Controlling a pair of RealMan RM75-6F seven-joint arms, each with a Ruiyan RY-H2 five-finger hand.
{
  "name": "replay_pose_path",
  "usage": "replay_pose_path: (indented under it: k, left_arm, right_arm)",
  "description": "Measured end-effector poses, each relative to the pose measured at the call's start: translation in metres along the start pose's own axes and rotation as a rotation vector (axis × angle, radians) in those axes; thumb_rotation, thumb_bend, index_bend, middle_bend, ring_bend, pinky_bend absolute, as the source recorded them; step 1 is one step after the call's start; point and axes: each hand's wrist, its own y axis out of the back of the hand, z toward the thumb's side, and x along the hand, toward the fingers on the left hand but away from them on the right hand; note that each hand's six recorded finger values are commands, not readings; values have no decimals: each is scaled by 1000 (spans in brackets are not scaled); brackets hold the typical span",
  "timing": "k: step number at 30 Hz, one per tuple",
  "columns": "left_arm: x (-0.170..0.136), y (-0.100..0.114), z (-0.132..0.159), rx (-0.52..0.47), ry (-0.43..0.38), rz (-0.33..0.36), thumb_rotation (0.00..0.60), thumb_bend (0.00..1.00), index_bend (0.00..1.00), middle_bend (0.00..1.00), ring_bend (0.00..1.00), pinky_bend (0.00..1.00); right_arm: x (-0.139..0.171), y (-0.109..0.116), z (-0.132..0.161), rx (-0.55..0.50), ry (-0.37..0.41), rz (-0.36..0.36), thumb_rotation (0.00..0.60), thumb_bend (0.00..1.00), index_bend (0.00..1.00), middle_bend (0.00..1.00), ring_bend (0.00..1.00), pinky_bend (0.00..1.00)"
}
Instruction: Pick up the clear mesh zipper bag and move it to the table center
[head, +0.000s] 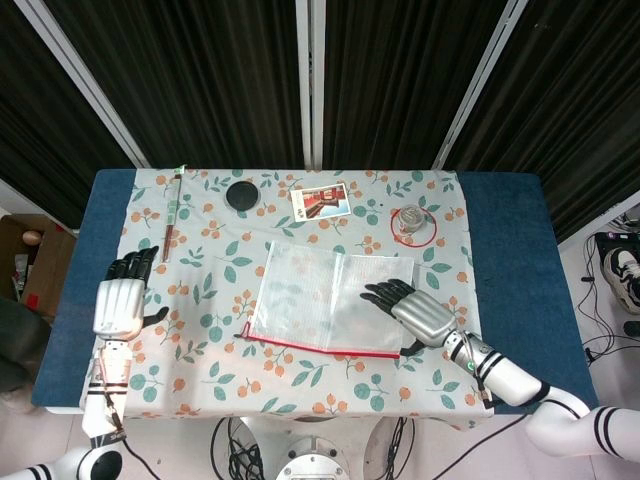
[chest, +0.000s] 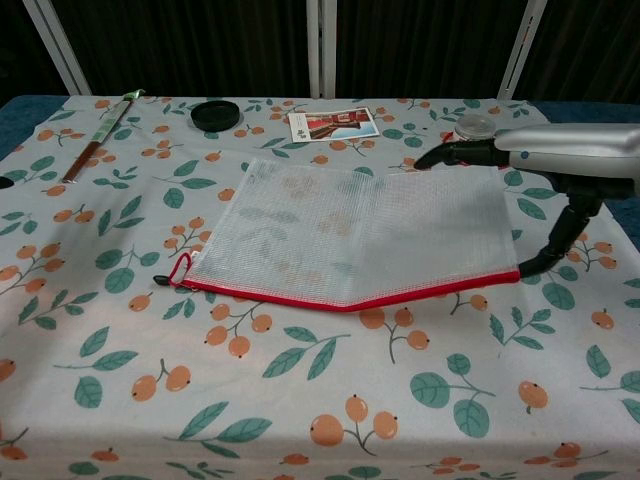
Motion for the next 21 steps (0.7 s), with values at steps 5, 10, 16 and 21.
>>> replay_pose_path:
  k: [5, 10, 16, 21]
  left_arm:
    - [-2, 0, -25, -111, 19, -40, 600, 9, 104, 152, 131, 205]
    - [-21, 5, -69, -114, 66, -70, 600, 24, 153, 163, 131, 203]
    - [-46, 18, -95, -35, 101, -12, 600, 31, 180, 167, 131, 198]
    - [-76, 26, -102, -60, 83, 6, 600, 28, 180, 167, 130, 187]
  right_arm:
    - [22, 11, -19, -74, -73, 15, 600, 0, 0, 0, 0, 0]
    - [48, 32, -39, -151, -123, -152, 600, 72, 53, 107, 0, 0]
    - [106, 46, -73, -136, -269, -419, 600, 107, 82, 131, 0, 0]
    - [170, 28, -96, -116, -429, -539, 600, 98, 80, 117, 0, 0]
